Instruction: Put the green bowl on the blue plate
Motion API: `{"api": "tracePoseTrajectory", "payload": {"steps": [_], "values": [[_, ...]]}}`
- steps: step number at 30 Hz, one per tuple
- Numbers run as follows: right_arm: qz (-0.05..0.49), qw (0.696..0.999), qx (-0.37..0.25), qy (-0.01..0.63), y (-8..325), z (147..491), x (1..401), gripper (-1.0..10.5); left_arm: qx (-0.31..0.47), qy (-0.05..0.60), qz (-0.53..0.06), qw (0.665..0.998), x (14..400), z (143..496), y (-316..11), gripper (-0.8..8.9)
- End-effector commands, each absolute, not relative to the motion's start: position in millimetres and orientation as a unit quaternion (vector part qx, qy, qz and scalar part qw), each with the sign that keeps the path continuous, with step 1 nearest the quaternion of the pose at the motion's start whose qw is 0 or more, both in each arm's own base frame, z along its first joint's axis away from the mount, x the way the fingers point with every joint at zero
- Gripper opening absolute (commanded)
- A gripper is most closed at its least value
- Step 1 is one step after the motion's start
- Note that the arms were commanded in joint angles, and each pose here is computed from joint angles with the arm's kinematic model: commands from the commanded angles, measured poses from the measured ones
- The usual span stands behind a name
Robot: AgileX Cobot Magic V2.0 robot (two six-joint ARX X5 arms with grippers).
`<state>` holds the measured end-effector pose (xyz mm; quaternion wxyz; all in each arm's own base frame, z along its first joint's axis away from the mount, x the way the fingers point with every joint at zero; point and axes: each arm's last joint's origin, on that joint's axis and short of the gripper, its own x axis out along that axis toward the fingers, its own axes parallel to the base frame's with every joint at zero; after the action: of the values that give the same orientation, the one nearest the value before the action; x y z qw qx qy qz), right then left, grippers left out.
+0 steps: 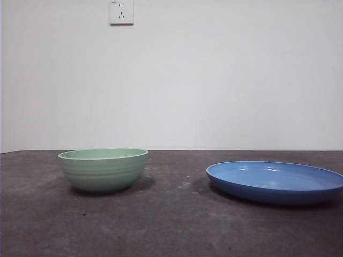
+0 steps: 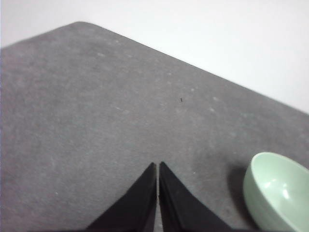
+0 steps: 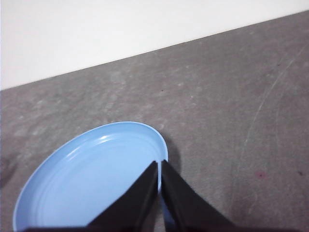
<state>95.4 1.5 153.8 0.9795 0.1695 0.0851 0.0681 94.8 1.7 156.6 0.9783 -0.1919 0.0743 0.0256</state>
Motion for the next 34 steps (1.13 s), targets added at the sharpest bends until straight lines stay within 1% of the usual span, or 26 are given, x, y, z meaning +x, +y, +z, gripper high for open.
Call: {"api": "tracePoseTrajectory", "payload": {"steps": [1,5,8,11,16,19,22,26,29,34], "values": [[0.077,0.975,0.191,0.087,2,153,95,0.1,-0.228,0.075,0.024,0.970,95,157,2,0.09],[0.082,0.972,0.205,0.082,2,157,95,0.1,-0.247,0.074,-0.005,0.966,93,164,0,0.09],[0.083,0.972,0.209,0.067,2,168,93,0.1,-0.258,0.070,-0.027,0.963,92,171,-1,0.09],[0.088,0.974,0.205,0.043,3,184,90,0.1,-0.272,0.065,-0.033,0.960,88,183,-2,0.10],[0.096,0.975,0.198,-0.005,3,217,80,0.1,-0.269,0.063,-0.044,0.960,81,211,-2,0.10],[0.101,0.976,0.191,-0.028,3,237,73,0.1,-0.254,0.072,-0.049,0.963,77,229,-3,0.10],[0.101,0.979,0.175,-0.033,4,257,66,0.1,-0.226,0.092,-0.064,0.968,76,249,-4,0.10],[0.099,0.984,0.150,-0.013,4,283,63,0.1,-0.187,0.126,-0.089,0.970,80,275,-5,0.10],[0.106,0.986,0.130,0.026,4,301,65,0.1,-0.161,0.155,-0.112,0.968,86,293,-7,0.10],[0.145,0.979,0.093,0.113,7,326,74,0.1,-0.128,0.211,-0.167,0.954,100,316,-10,0.10]]}}
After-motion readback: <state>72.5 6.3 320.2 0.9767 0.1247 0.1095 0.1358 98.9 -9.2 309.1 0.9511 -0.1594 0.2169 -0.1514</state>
